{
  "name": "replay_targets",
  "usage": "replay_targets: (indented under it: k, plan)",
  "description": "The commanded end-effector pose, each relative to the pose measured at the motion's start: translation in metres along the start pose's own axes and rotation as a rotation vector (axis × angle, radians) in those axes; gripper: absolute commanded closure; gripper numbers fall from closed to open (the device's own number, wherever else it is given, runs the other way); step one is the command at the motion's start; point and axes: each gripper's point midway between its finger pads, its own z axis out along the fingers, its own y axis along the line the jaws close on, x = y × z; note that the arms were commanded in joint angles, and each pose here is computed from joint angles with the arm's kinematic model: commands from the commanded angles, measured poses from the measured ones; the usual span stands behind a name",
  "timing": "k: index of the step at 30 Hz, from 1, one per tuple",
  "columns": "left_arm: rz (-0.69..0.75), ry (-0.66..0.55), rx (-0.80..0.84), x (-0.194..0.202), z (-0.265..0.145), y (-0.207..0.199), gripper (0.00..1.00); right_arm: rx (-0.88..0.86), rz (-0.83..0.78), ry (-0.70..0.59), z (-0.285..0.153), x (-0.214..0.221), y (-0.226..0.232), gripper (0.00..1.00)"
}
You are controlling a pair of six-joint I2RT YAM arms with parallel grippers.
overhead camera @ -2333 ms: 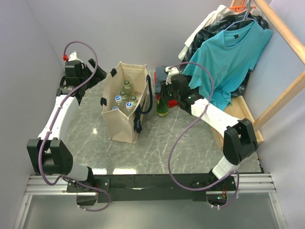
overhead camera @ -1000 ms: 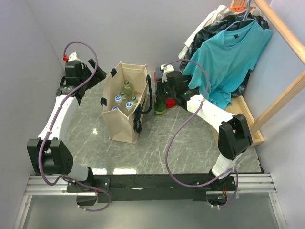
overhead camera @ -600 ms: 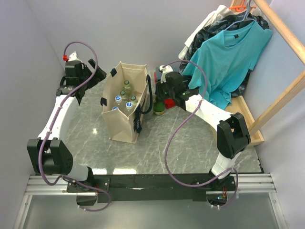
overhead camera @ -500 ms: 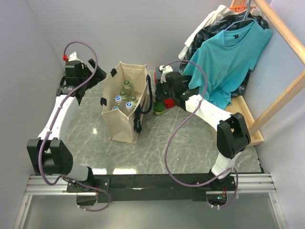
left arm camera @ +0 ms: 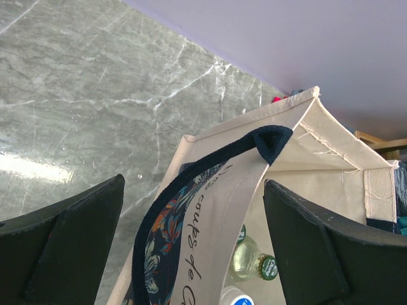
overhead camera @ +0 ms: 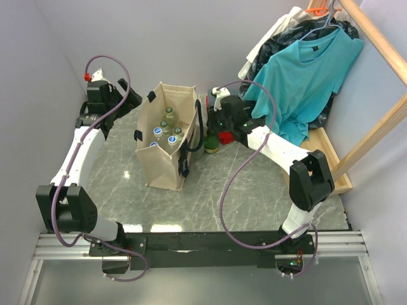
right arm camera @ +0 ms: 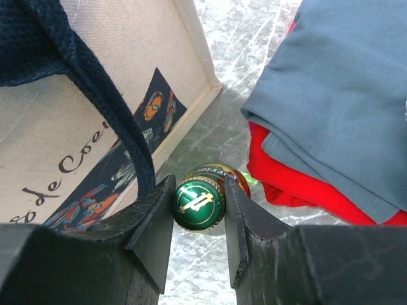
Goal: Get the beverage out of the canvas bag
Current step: Place the drink at the center of the board.
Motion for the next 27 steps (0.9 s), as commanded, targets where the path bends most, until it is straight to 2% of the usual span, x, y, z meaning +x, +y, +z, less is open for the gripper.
replay_targets:
  k: [1, 2, 5, 6, 13, 14, 15, 18, 20, 27]
  plan:
    - [-0.001, -0.037, 0.032, -0.0112, -0.0056, -0.0104, 0.04, -0.047, 0.004, -0.147, -0.0085, -0.0543, 0.0189, 0.85]
    - [0.001, -0.038, 0.033, -0.0113, -0.0054, -0.0104, 0.04, -0.048, 0.002, -0.142, -0.0082, -0.0532, 0.0195, 0.79]
    - [-0.001, -0.039, 0.032, -0.0108, -0.0063, -0.0099, 0.04, -0.042, -0.002, -0.138, -0.008, -0.0516, 0.0194, 0.75]
    - [-0.002, -0.04, 0.032, -0.0107, -0.0066, -0.0104, 0.04, -0.049, -0.004, -0.136, -0.0074, -0.0505, 0.0205, 0.64]
    - [-0.002, -0.037, 0.032, -0.0102, -0.0053, -0.0098, 0.04, -0.032, -0.008, -0.138, -0.008, -0.0504, 0.019, 0.57]
    - [-0.002, -0.036, 0.035, -0.0101, -0.0059, -0.0109, 0.04, -0.027, -0.008, -0.138, -0.0078, -0.0506, 0.0188, 0.55]
    - [-0.001, -0.036, 0.036, -0.0103, -0.0059, -0.0105, 0.04, -0.027, -0.009, -0.136, -0.0076, -0.0498, 0.0192, 0.46]
    - [-0.002, -0.038, 0.035, -0.0104, -0.0065, -0.0103, 0.04, -0.028, -0.009, -0.131, -0.0073, -0.0486, 0.0199, 0.45]
    - [-0.003, -0.037, 0.038, -0.0099, -0.0066, -0.0111, 0.04, -0.002, -0.011, -0.129, -0.0071, -0.0473, 0.0163, 0.34]
    - [0.001, -0.042, 0.03, -0.0111, -0.0071, -0.0099, 0.04, 0.035, -0.016, -0.148, -0.0143, -0.0539, 0.0123, 0.33]
